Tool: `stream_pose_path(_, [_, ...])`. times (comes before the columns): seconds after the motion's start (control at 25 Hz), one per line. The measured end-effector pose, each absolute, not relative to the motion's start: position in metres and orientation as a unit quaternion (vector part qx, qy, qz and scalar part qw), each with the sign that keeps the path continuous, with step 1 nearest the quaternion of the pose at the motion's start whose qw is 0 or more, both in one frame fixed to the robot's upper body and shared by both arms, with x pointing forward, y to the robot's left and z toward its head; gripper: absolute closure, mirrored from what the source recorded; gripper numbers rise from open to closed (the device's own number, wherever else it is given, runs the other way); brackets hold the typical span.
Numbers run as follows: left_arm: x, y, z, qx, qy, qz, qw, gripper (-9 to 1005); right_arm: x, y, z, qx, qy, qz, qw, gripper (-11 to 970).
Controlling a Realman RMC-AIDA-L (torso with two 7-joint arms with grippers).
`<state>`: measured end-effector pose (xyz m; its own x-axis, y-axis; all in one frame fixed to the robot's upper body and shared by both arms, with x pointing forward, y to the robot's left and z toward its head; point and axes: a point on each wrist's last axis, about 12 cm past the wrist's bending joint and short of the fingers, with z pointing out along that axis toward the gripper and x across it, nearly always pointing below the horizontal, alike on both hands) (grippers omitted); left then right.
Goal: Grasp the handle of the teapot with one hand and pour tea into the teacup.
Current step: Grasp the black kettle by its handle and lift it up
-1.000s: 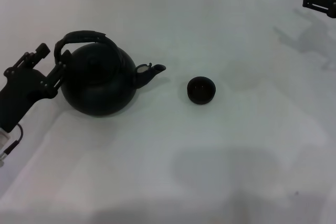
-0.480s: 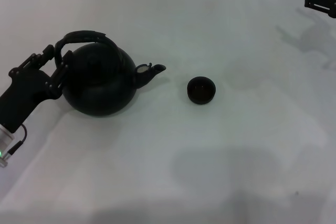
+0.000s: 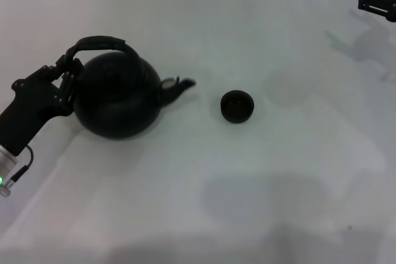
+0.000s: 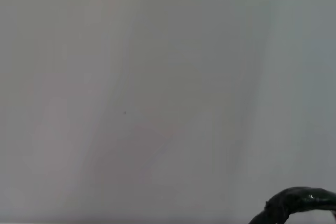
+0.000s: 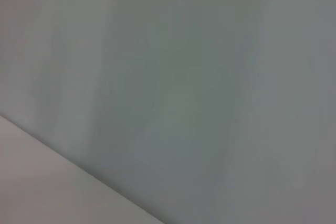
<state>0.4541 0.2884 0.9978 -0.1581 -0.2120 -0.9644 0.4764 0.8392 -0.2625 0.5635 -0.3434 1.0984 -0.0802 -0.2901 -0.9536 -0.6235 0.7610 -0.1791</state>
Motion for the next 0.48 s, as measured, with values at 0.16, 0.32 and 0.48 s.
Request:
stream_pose_path(0.16, [0.457, 0.291, 0.999, 0.077, 0.714, -0.277, 0.638, 648, 0.563, -0.344, 1.098, -0.316, 0.722, 0.139, 0.599, 112])
stream_pose_path(0.32, [0.460, 0.293, 1.000, 0.072, 0.713, -0.274, 0.642, 773, 0.563, -0.344, 1.098, -0.316, 0.722, 0.139, 0.599, 112])
stream_pose_path(0.48, [0.468, 0.292, 1.005, 0.088, 0.708, -0.273, 0.645, 803, 0.562, -0.344, 1.095, -0.317, 0.724, 0.139, 0.597, 112])
